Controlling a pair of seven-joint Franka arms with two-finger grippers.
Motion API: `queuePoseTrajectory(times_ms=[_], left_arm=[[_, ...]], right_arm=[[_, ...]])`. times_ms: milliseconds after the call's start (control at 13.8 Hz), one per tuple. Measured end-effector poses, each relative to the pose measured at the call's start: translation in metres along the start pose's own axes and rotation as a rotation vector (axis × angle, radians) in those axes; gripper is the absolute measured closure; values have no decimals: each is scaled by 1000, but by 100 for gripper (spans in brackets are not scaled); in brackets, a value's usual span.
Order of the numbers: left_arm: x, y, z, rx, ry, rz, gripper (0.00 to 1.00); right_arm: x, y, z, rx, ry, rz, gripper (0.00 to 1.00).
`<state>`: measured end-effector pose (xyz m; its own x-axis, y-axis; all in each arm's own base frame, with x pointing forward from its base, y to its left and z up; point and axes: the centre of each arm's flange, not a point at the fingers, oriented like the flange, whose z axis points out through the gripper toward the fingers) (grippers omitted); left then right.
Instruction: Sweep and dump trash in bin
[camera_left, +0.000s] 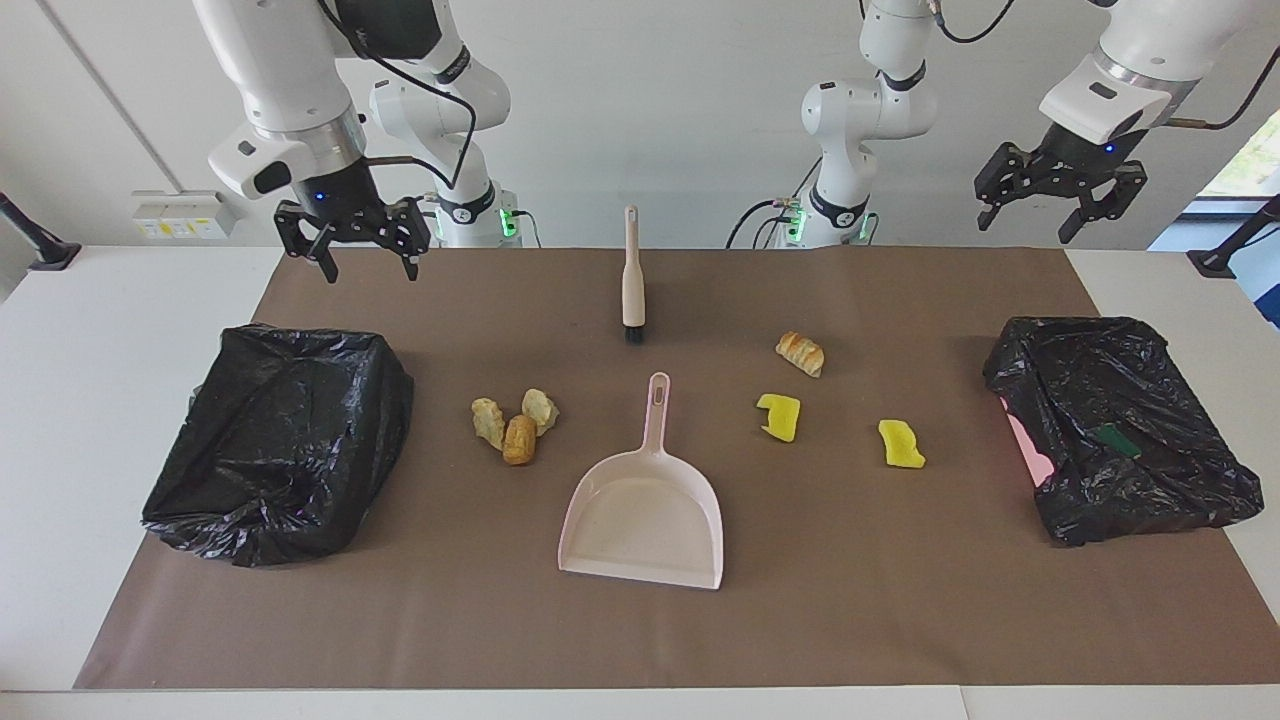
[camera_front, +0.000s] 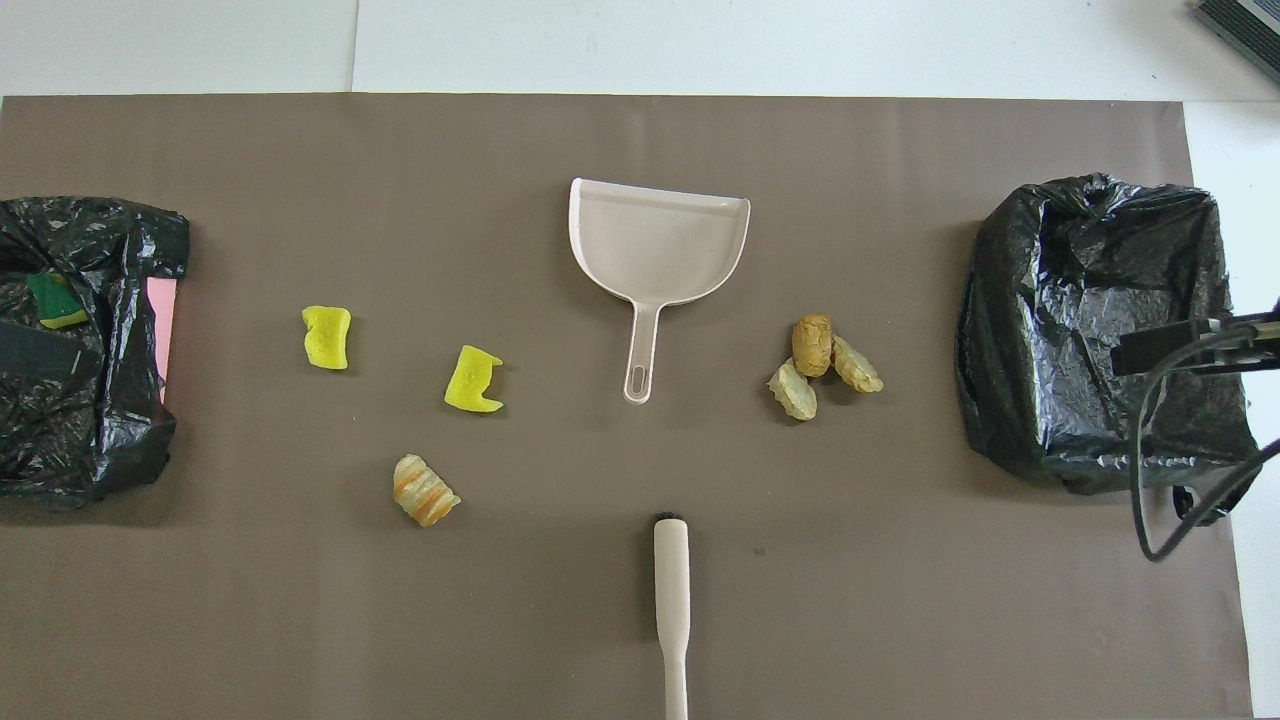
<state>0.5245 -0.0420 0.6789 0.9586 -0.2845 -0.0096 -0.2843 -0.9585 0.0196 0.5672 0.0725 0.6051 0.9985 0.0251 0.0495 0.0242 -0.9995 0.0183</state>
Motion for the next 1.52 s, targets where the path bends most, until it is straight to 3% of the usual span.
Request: queuePoseTrajectory(times_ms=[217, 651, 1013, 1303, 1520], left_arm=[[4, 34, 15, -3, -11, 1, 0], [-11, 171, 80, 5, -55, 36, 0], [-66, 269, 151, 26, -69, 61, 0], [-105, 324, 179, 16, -83, 99, 0], [-127, 357, 204, 16, -82, 109, 0]], right_arm=[[27, -40, 42, -5, -7, 55, 0], [70, -102, 121, 25, -2, 134, 0], [79, -111, 152, 69, -37, 153, 0], [92, -121, 166, 93, -50, 195, 0], [97, -160, 187, 101, -71, 229, 0]])
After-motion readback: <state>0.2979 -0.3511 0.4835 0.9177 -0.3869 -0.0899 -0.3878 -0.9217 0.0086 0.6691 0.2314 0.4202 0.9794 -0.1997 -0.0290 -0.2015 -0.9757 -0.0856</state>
